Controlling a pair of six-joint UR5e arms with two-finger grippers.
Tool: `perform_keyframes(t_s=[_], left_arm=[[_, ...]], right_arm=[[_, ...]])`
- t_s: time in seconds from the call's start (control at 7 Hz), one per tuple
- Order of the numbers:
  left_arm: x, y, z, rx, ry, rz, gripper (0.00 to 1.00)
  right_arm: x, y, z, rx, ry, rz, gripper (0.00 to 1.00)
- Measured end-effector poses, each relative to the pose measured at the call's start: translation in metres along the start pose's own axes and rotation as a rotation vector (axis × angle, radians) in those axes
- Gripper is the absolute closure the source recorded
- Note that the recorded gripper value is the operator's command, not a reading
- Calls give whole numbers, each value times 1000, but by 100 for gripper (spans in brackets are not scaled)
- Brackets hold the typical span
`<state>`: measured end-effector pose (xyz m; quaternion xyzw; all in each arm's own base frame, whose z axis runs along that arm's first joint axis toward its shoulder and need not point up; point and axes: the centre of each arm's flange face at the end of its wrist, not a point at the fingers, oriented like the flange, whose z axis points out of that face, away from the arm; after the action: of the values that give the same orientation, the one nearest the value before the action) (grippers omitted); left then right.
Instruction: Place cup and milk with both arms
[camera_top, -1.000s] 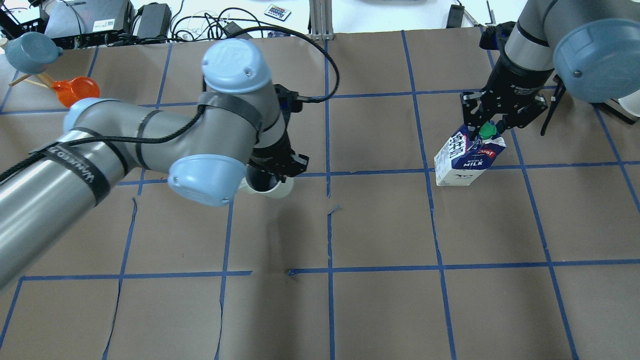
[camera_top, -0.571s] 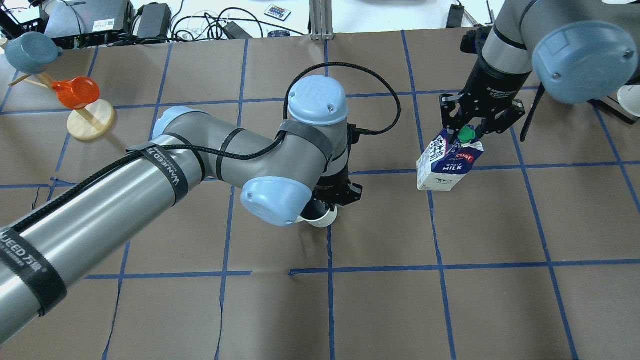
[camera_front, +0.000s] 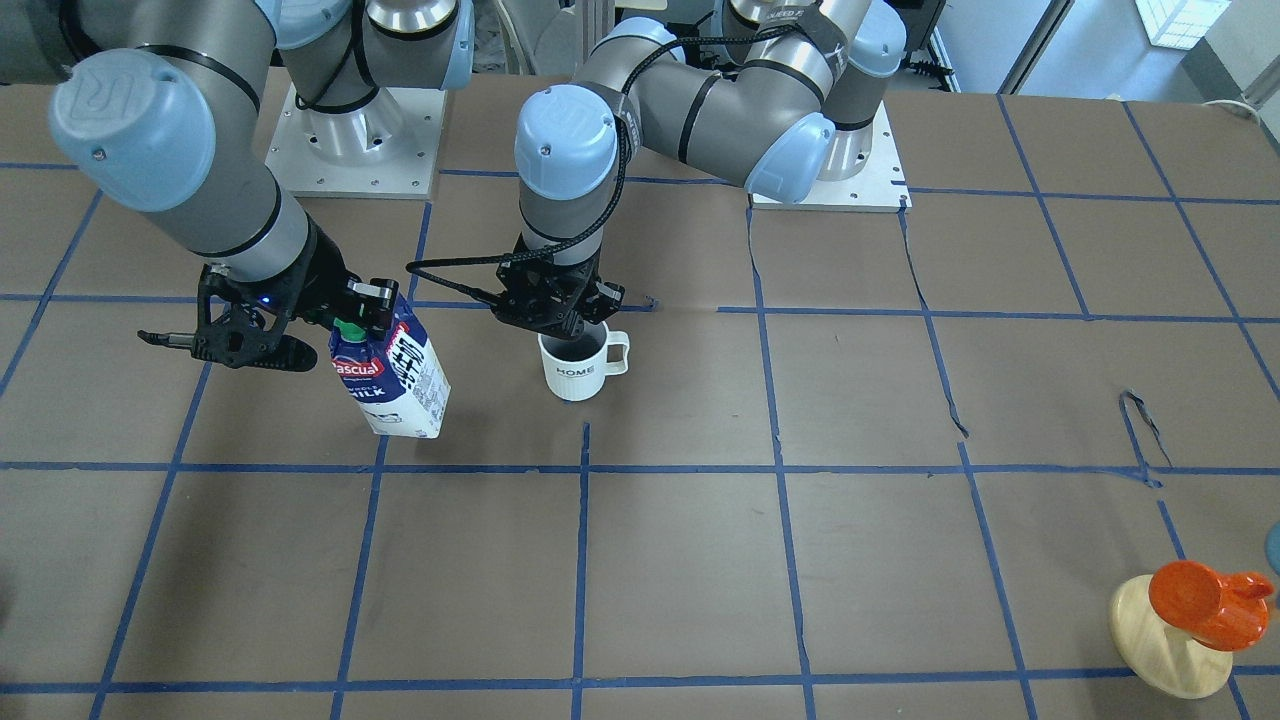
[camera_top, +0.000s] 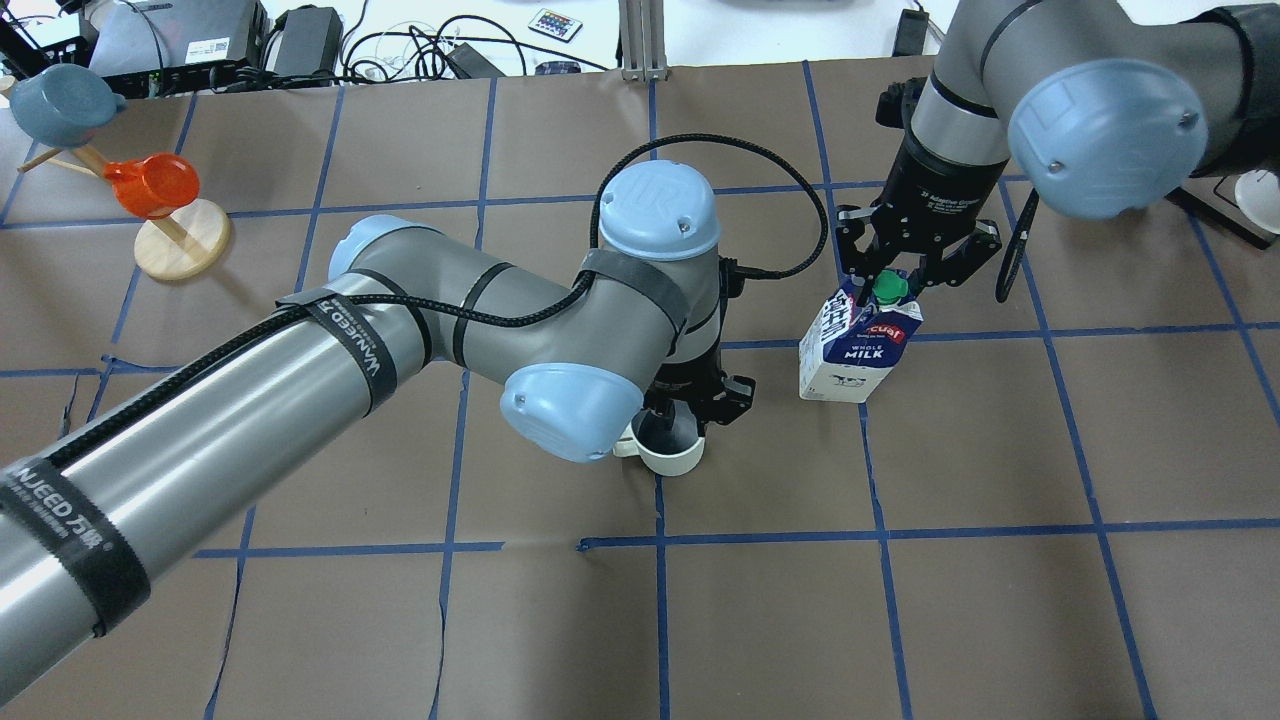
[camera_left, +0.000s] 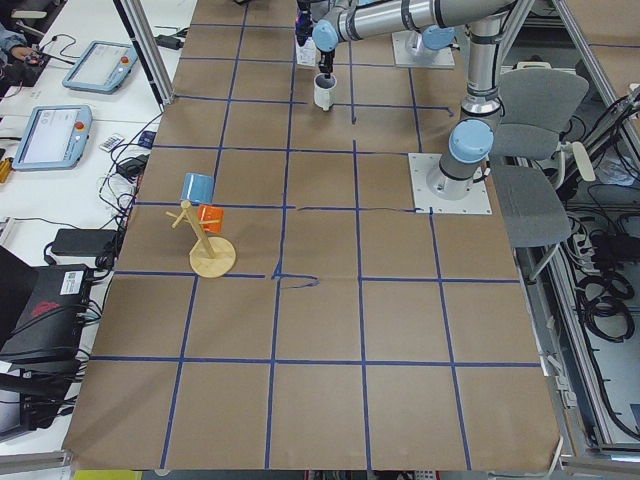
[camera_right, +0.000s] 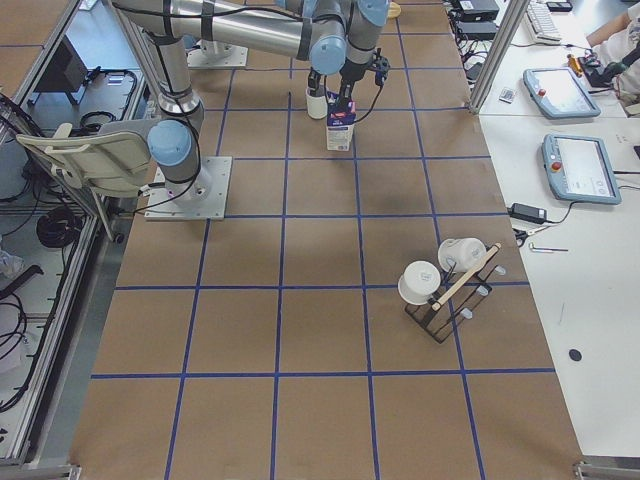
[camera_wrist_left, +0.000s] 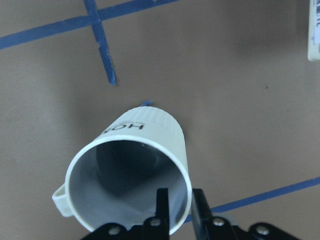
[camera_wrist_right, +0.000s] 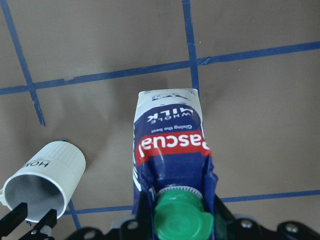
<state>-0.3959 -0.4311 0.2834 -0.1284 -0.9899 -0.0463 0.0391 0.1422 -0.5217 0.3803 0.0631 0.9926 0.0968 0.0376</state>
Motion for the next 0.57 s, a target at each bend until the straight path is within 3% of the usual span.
perform_keyframes(t_s=[0.29, 0.57], left_arm=[[-13, -1, -31, 36, 8, -19, 0], [-55, -1, -102, 57, 13, -93, 0]], right_arm=[[-21, 9, 6, -11, 7, -3, 95], [-46, 20, 12, -20, 2, 1, 95]])
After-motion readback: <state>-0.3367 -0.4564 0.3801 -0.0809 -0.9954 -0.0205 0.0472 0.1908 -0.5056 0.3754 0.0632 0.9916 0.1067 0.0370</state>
